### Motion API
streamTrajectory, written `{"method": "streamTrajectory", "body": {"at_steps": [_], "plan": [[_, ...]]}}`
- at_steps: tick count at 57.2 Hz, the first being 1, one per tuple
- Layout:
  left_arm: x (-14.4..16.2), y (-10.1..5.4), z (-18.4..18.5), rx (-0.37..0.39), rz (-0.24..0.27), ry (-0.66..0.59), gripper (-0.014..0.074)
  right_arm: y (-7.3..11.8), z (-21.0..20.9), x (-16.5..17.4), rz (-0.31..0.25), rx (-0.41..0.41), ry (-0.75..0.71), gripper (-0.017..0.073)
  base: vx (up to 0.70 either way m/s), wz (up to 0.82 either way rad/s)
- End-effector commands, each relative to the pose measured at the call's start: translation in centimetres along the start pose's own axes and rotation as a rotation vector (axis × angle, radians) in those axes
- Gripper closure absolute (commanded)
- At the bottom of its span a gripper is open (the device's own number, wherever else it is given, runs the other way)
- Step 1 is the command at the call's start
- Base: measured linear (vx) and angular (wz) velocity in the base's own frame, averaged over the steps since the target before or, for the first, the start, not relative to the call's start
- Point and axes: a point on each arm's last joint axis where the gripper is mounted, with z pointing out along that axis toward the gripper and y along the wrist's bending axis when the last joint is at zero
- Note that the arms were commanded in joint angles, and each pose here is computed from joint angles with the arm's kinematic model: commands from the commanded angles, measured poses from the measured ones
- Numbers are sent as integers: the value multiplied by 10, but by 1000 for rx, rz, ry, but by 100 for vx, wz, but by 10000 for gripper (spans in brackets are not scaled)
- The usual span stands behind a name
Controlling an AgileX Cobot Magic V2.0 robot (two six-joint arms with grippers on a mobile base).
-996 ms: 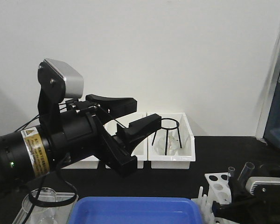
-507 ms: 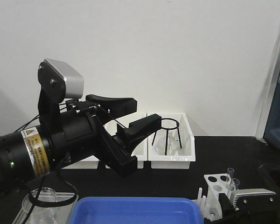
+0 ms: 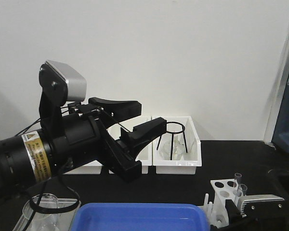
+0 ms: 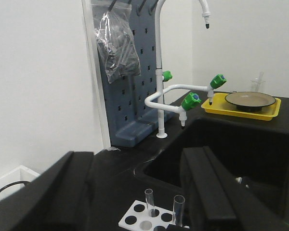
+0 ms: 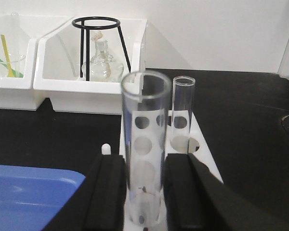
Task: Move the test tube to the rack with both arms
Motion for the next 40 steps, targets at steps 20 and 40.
{"method": "streamTrajectory", "body": {"at_steps": [20,40], "plan": [[-23,-2,-8,-2,-13,-80,81,-6,-28,-65,0,-18,-228,25,0,0],[-14,3,-8,-72,-20,-25,202,-21,-98,-126,-10,-70,-387,87,0,0]]}}
